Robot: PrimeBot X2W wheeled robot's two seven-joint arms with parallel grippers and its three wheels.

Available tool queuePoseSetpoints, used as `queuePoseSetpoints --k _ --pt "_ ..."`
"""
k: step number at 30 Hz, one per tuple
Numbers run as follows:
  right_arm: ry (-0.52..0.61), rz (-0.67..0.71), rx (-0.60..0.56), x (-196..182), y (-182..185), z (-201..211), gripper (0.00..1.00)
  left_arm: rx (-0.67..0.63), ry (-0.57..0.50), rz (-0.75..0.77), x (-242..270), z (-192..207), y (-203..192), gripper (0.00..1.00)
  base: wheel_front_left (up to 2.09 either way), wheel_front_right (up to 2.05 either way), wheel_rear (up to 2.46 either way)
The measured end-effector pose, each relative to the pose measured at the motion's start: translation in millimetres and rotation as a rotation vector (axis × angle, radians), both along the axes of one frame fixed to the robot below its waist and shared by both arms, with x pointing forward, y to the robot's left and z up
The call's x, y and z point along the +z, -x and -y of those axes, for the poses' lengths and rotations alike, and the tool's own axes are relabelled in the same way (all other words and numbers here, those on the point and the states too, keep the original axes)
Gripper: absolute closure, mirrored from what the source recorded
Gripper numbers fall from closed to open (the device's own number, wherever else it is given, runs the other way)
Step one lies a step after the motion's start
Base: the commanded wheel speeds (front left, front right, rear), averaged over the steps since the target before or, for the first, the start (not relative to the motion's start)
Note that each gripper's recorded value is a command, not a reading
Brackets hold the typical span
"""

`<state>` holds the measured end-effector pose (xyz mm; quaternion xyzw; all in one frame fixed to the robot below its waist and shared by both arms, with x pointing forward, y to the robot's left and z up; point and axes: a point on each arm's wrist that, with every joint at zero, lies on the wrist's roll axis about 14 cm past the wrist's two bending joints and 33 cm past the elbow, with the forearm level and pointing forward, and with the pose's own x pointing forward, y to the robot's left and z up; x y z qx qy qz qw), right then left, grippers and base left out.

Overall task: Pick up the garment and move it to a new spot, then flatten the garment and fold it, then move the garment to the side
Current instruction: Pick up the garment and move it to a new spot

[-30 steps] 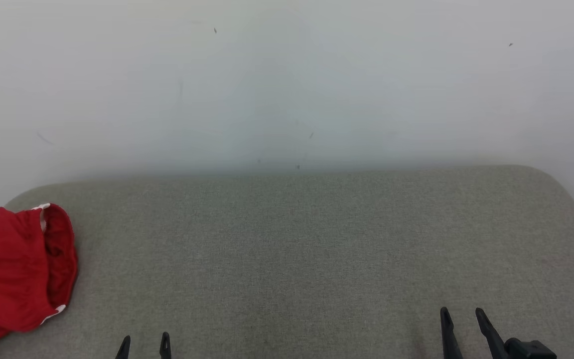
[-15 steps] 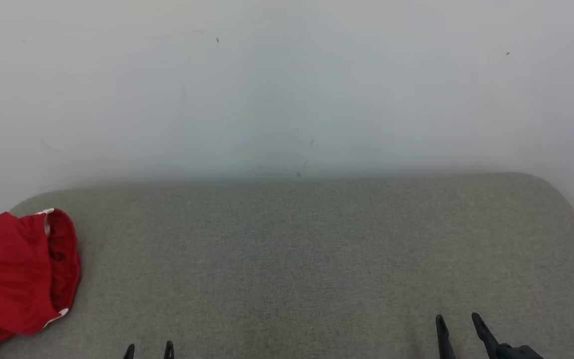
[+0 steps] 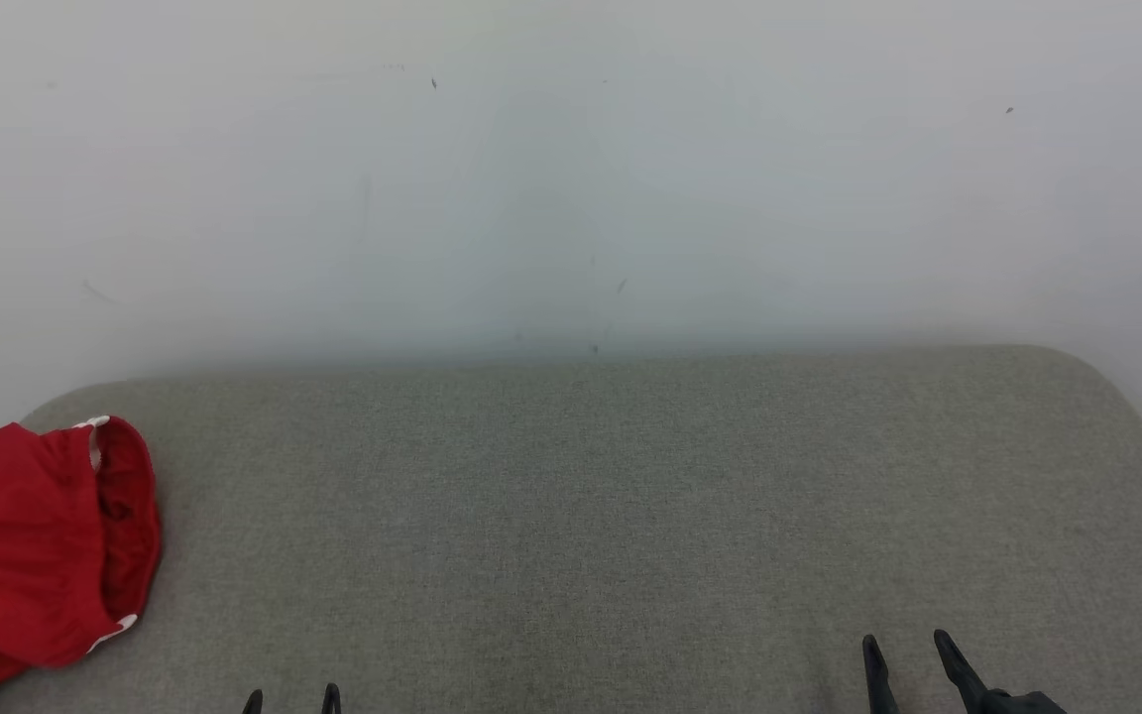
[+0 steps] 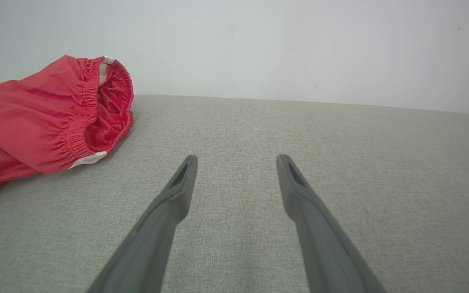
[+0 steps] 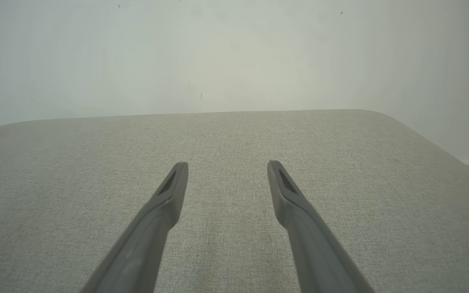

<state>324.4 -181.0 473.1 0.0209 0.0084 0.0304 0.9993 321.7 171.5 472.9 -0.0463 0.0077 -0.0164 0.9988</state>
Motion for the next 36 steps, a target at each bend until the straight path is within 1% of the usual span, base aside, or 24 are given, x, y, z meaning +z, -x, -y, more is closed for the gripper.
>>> queuePoseSetpoints --k 5,10,18,23,30,34,36 --pt "0.001 -0.005 0.006 -1.4 -0.4 -1.7 0.0 0.007 -0.004 -0.005 -1.7 -2.4 1.5 0.0 0.0 0.0 0.0" --pt "-0.004 -0.01 0.04 -2.2 -4.4 -12.6 0.0 0.04 -0.008 -0.008 -3.7 -12.5 7.4 0.0 0.0 0.0 0.0" --pt "-0.026 -0.017 0.143 -1.3 -17.0 -46.6 0.0 0.16 -0.025 -0.008 -6.2 -53.1 30.3 0.0 0.0 0.0 0.0" --pt "-0.032 -0.021 0.235 0.8 -26.4 -77.6 0.0 0.261 -0.032 -0.01 -9.1 -85.3 53.9 0.0 0.0 0.0 0.0" --pt "-0.025 0.004 0.414 13.8 -41.8 -140.1 0.0 0.459 -0.024 0.009 -5.1 -134.4 93.0 0.0 0.0 0.0 0.0" --pt "-0.021 0.005 0.493 15.6 -49.0 -169.2 0.0 0.54 -0.018 0.012 -3.8 -150.9 110.6 0.0 0.0 0.0 0.0" --pt "-0.022 0.004 0.51 15.8 -50.8 -175.5 0.0 0.558 -0.015 0.007 -5.2 -153.6 114.7 0.0 0.0 0.0 0.0"
